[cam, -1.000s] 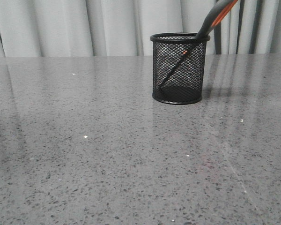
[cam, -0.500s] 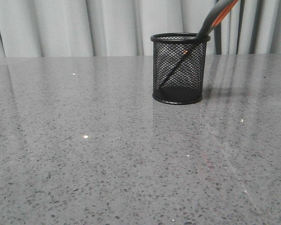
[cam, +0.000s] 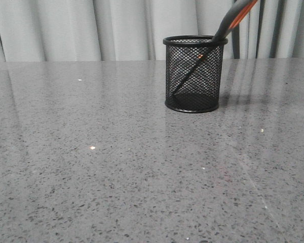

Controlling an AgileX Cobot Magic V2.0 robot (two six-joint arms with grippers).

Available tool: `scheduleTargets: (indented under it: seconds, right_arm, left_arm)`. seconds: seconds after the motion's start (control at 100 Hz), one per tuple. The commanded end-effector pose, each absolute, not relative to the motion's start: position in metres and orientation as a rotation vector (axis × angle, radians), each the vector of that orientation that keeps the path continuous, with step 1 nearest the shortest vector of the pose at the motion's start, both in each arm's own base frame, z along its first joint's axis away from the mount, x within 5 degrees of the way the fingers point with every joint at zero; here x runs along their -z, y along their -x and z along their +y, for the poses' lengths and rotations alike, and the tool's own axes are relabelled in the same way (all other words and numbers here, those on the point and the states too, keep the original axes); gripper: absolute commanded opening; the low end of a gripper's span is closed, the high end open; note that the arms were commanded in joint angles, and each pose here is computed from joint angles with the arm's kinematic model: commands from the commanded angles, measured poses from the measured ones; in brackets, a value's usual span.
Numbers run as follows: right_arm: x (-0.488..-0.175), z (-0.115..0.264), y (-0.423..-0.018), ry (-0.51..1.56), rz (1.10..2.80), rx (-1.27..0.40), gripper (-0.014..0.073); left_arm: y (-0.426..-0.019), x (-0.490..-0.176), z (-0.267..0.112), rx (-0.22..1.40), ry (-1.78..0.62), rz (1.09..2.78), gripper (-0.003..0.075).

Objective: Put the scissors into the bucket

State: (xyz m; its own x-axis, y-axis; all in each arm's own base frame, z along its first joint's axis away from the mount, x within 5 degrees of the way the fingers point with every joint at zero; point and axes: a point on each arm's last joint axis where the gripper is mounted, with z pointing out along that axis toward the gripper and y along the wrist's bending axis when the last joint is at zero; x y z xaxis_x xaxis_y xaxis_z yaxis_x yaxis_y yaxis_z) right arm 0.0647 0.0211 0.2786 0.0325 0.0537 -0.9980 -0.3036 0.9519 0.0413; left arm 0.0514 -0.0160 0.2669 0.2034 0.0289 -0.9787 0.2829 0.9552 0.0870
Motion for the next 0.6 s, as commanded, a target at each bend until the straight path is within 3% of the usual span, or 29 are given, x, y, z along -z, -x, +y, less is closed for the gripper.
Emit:
scheduleTargets:
  seconds: [0.0, 0.44, 0.59]
  right_arm:
    - [-0.2946, 0.0188, -0.0637, 0.171, 1.419, -0.272, -0.0046]
    - [-0.2946, 0.0188, -0.0637, 0.171, 1.419, -0.272, -0.0046]
    - [-0.2946, 0.0188, -0.0637, 0.171, 1.419, -0.272, -0.0046]
  left_arm:
    - [-0.0506, -0.2806, -0.0122, 0.176, -0.209, 1.291, -0.0020]
    - [-0.0507, -0.2800, -0.0122, 0.176, -0.210, 1.293, -0.0020]
    - [-0.0533, -0.2708, -0.0118, 0.103, -0.230, 1.323, -0.0020]
